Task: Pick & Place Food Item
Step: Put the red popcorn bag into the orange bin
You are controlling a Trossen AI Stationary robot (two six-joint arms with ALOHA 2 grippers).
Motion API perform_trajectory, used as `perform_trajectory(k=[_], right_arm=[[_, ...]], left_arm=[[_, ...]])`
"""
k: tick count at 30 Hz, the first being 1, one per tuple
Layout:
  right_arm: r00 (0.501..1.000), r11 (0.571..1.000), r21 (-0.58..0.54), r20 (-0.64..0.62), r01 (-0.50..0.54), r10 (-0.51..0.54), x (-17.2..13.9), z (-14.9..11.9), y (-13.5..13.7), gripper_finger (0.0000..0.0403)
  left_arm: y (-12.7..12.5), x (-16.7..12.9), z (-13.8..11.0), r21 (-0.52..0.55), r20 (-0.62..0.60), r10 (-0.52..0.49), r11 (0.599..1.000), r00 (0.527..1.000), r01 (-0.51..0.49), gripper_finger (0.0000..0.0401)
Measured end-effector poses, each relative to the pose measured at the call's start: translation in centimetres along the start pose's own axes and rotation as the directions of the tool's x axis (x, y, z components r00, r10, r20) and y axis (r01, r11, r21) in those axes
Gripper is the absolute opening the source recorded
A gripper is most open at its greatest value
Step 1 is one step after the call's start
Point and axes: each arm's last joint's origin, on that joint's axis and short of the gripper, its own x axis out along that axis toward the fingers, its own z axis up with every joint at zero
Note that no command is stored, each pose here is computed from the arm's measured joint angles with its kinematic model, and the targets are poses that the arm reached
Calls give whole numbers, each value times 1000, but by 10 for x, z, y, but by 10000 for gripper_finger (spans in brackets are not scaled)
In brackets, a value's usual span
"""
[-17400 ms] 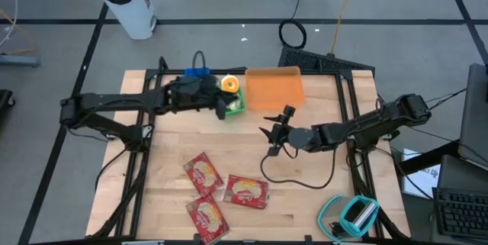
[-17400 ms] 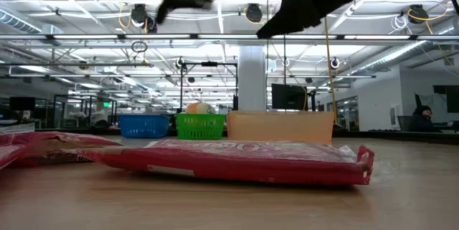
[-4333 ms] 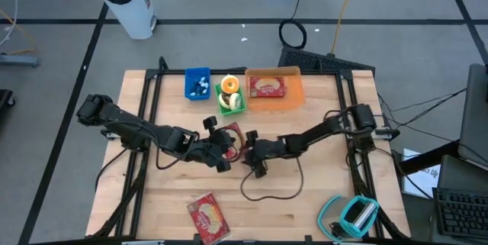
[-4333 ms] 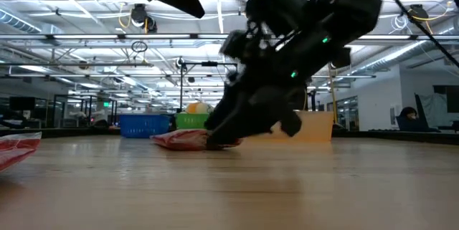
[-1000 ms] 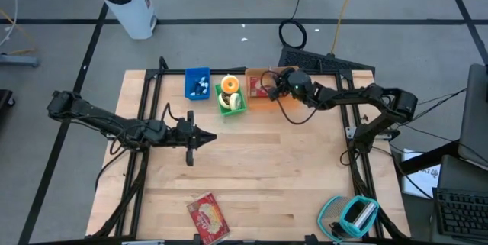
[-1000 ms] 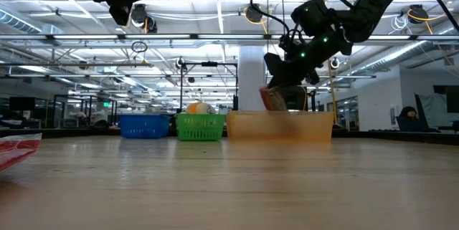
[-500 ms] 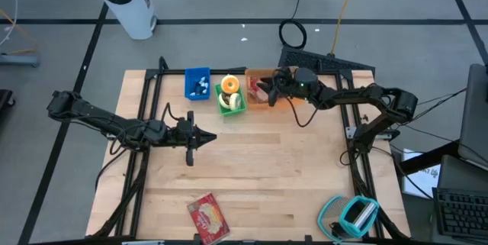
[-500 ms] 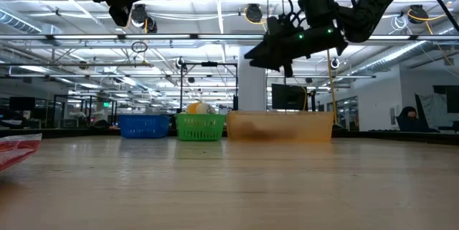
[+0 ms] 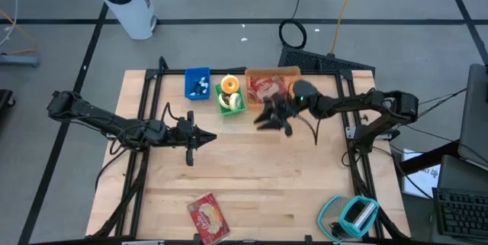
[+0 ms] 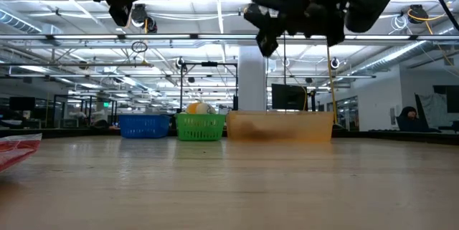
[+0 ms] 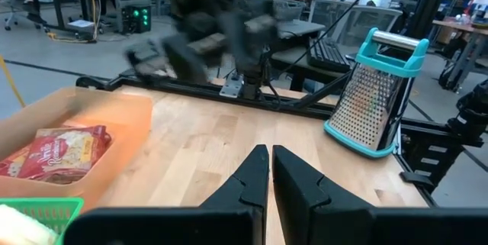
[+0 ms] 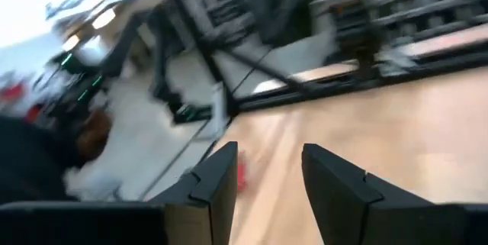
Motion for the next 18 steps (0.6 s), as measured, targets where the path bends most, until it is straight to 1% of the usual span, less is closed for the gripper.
perform_trajectory(k=[3,5,6,9,12,14,18], right_arm=[[995,990,-103,-26,-98,95,19,-6,25,136],[990,972,-185,-37,-143,139,31,-11,41,136],[988,966,-210,-47,-151,144,37,-15,48,137],[992,953,-274,-65,-126,113,52,-27,68,137],[997,939,-341,-75,-36,11,60,-37,79,137],[996,933,-360,-81,-2,-29,63,-41,83,137],[996,930,-366,-82,-14,-17,58,-35,94,137]], left_arm=[[0,0,0,-23,3,0,1000,1000,1,19],[0,0,0,-72,2,-2,997,1000,2,19],[0,0,0,-110,2,-2,994,1000,2,19],[0,0,0,-194,2,-1,981,1000,2,19],[0,0,0,-208,2,-1,978,1000,1,19],[0,0,0,-217,2,-1,976,1000,1,19],[-1,0,-1,-248,-10,-7,969,1000,5,19]])
